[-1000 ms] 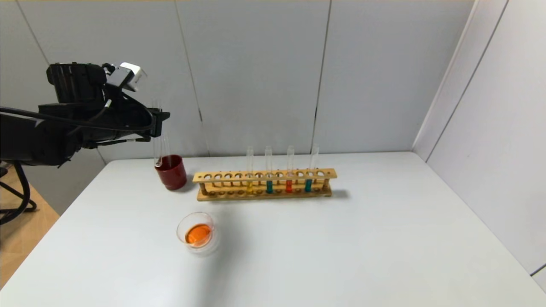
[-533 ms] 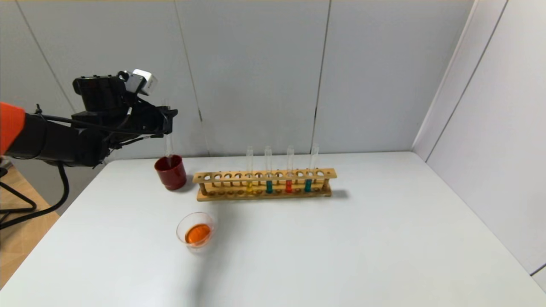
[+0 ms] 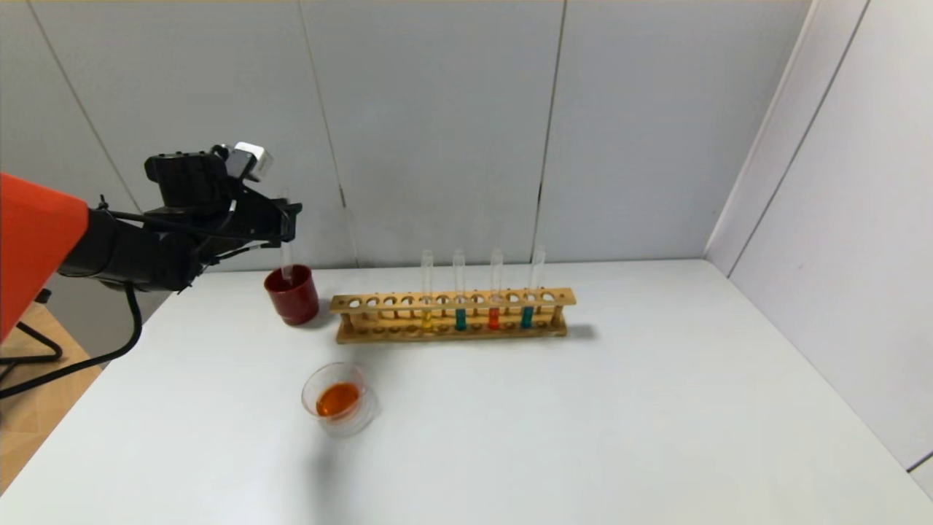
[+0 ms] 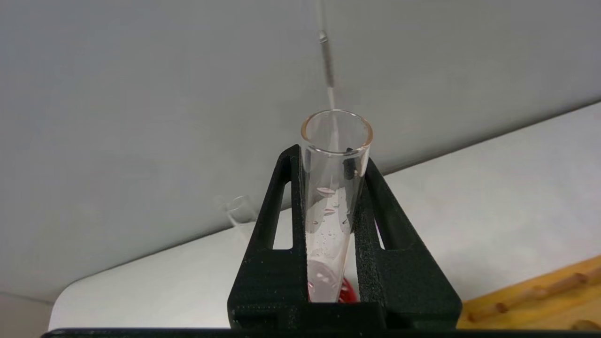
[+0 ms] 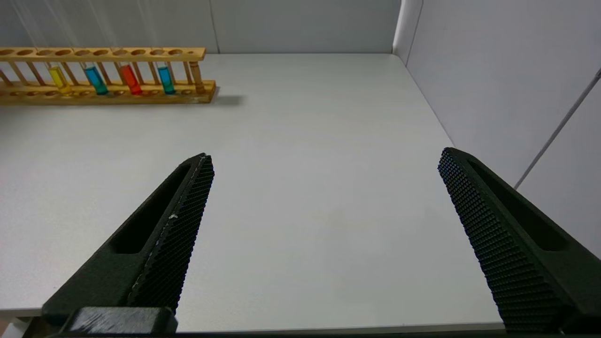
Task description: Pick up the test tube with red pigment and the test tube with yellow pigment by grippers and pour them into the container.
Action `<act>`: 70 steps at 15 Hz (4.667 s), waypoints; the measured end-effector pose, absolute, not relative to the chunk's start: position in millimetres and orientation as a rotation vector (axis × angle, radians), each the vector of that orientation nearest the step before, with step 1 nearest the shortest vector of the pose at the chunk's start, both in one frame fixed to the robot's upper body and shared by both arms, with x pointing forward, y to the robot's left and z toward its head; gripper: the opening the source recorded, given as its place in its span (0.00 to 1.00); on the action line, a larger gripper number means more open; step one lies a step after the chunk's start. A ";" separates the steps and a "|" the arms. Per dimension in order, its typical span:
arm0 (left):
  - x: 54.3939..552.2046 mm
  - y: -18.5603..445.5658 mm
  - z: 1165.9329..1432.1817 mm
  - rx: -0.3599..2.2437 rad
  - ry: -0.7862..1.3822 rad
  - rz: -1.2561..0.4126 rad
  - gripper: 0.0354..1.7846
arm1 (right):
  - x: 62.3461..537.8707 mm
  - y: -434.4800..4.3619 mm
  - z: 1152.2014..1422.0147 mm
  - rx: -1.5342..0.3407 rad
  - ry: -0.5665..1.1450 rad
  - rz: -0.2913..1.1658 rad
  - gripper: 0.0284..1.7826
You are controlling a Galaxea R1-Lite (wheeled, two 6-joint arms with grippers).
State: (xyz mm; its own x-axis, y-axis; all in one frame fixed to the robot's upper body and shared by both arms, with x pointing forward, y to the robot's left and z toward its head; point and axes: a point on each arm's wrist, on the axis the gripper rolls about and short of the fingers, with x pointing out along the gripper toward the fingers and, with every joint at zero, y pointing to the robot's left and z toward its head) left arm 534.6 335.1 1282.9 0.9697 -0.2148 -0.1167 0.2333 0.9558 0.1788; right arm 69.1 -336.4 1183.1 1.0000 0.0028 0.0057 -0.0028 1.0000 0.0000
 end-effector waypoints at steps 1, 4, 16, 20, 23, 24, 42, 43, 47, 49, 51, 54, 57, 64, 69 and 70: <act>537.1 335.4 1280.2 0.193 0.099 -0.228 0.17 | 69.1 -336.4 1183.1 0.000 -0.006 0.003 0.98; 545.0 338.0 1272.2 0.196 0.083 -0.222 0.17 | 69.1 -336.4 1183.0 0.000 -0.005 0.003 0.98; 544.3 337.4 1268.4 0.202 0.064 -0.222 0.78 | 69.1 -336.4 1183.1 0.000 -0.006 0.003 0.98; 529.1 337.0 1293.3 0.206 0.025 -0.219 0.97 | 69.1 -336.4 1183.1 0.000 -0.006 0.002 0.98; 504.8 336.4 1335.5 0.216 -0.049 -0.211 0.98 | 69.1 -336.4 1183.1 0.000 -0.006 0.003 0.98; 490.1 336.1 1354.7 0.220 -0.071 -0.207 0.98 | 69.1 -336.4 1183.1 0.000 -0.006 0.003 0.98; 110.1 337.6 1345.4 0.134 -0.056 0.192 0.98 | 69.1 -336.4 1183.0 0.000 -0.005 0.003 0.98; 100.4 337.7 1336.2 0.113 -0.071 0.204 0.98 | 69.1 -336.4 1183.0 0.000 -0.005 0.002 0.98; 76.5 337.5 1283.0 0.096 -0.088 0.208 0.98 | 69.1 -336.4 1183.1 0.000 -0.006 0.003 0.98; 70.6 337.4 1253.7 0.092 -0.086 0.190 0.98 | 69.1 -336.4 1183.1 0.000 -0.006 0.003 0.98; 67.7 336.1 1225.0 0.093 -0.086 0.124 0.98 | 69.1 -336.4 1183.0 -0.001 -0.005 0.003 0.98; 69.7 333.8 1193.7 0.072 -0.050 0.013 0.98 | 69.1 -336.4 1183.1 0.000 -0.006 0.003 0.98; 69.1 333.6 1182.4 0.059 0.009 0.004 0.98 | 69.1 -336.4 1183.0 0.000 -0.005 0.003 0.98; 68.3 333.0 1181.2 0.066 0.023 -0.020 0.98 | 69.1 -336.4 1183.1 -0.004 -0.006 0.003 0.98; 68.5 333.1 1181.9 0.061 0.013 -0.017 0.98 | 69.1 -336.4 1183.1 -0.002 -0.006 0.003 0.98; 68.7 333.2 1182.0 0.051 0.008 -0.013 0.98 | 69.1 -336.4 1183.1 -0.001 -0.006 0.003 0.98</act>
